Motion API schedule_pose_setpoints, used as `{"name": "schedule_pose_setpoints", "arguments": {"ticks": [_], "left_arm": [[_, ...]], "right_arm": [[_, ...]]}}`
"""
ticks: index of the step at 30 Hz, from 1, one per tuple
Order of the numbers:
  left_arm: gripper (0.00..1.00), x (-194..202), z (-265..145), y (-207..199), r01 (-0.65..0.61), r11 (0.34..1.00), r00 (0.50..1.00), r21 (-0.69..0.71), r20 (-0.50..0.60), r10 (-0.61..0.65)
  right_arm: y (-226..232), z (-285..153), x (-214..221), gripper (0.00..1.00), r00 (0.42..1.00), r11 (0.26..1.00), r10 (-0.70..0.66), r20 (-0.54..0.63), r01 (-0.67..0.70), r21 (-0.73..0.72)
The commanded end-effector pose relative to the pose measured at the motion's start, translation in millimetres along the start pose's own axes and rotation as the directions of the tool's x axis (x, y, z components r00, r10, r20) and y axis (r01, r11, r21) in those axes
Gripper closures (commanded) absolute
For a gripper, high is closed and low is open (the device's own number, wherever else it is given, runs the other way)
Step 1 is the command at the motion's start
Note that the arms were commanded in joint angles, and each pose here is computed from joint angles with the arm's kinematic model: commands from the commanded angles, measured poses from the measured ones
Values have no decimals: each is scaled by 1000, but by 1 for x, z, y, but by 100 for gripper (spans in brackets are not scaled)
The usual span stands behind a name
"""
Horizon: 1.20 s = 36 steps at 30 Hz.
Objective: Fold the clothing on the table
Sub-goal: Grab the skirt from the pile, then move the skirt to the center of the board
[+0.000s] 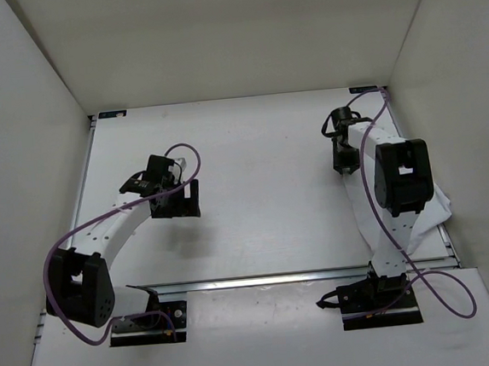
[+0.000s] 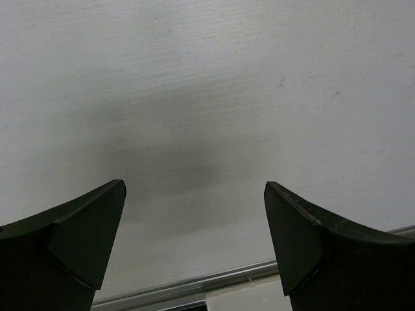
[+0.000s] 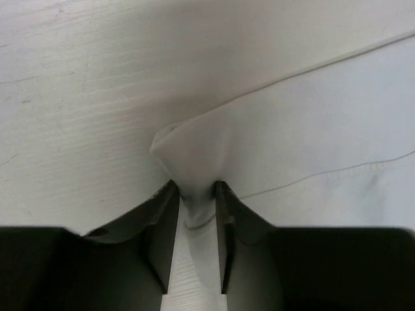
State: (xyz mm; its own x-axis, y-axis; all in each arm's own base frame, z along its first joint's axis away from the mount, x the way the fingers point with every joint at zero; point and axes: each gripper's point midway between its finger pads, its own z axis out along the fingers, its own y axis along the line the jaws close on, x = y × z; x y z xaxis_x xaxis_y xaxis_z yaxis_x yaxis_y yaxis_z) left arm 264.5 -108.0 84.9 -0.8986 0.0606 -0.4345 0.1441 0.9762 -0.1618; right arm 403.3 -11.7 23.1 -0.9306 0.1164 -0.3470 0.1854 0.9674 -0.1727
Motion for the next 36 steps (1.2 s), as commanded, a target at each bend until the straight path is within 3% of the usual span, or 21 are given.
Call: {"name": "schedule_pose_setpoints", "arguments": {"ticks": [1, 2, 4, 8, 12, 14, 15, 17, 20, 23, 26, 29, 33, 34, 35, 36], "left_arm": [[2, 2, -2, -4, -21, 1000, 1000, 21, -3, 21], [1, -2, -2, -5, -18, 1000, 1000, 25, 5, 18], [1, -2, -1, -9, -11, 999, 1000, 38, 2, 11], [1, -10, -2, -13, -12, 999, 1000, 46, 28, 11], [2, -21, -2, -11, 37, 997, 998, 70, 50, -41], [1, -37, -6, -7, 62, 996, 994, 61, 89, -68], [1, -43, -9, -4, 70, 997, 992, 45, 102, -74], [2, -55, -17, -1, 67, 998, 989, 17, 131, -69], [1, -79, -34, 3, 65, 998, 978, -16, 198, -61], [2, -98, -54, 8, 77, 997, 962, -30, 265, -66], [2, -116, -75, 8, 79, 997, 937, -22, 344, -67], [2, -127, -87, 2, 67, 998, 920, -6, 388, -59], [2, -125, -87, -10, 46, 999, 921, 12, 388, -47], [1, -121, -84, -13, 49, 998, 923, 28, 380, -55], [1, -120, -83, -16, 42, 998, 922, 39, 382, -54], [2, -116, -79, -17, 40, 998, 927, 45, 372, -54]], "right_arm": [[-14, 11, 15, 78, 998, 999, -17, -61, 20, 49], [-17, 11, 12, 90, 999, 999, -3, -53, 5, 45], [-19, 11, 9, 99, 998, 999, 10, -60, -7, 37], [12, -6, -16, 100, 998, 995, -47, -30, 44, -86], [119, -65, -53, 100, 974, 918, -199, 113, 225, -327], [193, -136, -78, 100, 940, 800, -212, 267, 324, -505], [210, -159, -85, 100, 927, 757, -194, 320, 349, -553], [241, -247, -91, 100, 908, 587, -84, 410, 378, -716], [233, -343, -108, 100, 838, 461, 83, 540, 448, -766], [193, -391, -122, 100, 746, 467, 198, 635, 498, -731], [152, -360, -124, 100, 761, 548, 222, 609, 420, -724], [130, -257, -99, 100, 879, 618, 185, 441, 245, -747], [123, -162, -57, 100, 964, 671, 125, 234, 92, -736], [122, -145, -44, 92, 973, 682, 106, 206, 79, -727], [123, -126, -30, 73, 983, 696, 88, 159, 53, -716], [122, -113, -20, 63, 990, 706, 74, 120, 33, -707]]}}
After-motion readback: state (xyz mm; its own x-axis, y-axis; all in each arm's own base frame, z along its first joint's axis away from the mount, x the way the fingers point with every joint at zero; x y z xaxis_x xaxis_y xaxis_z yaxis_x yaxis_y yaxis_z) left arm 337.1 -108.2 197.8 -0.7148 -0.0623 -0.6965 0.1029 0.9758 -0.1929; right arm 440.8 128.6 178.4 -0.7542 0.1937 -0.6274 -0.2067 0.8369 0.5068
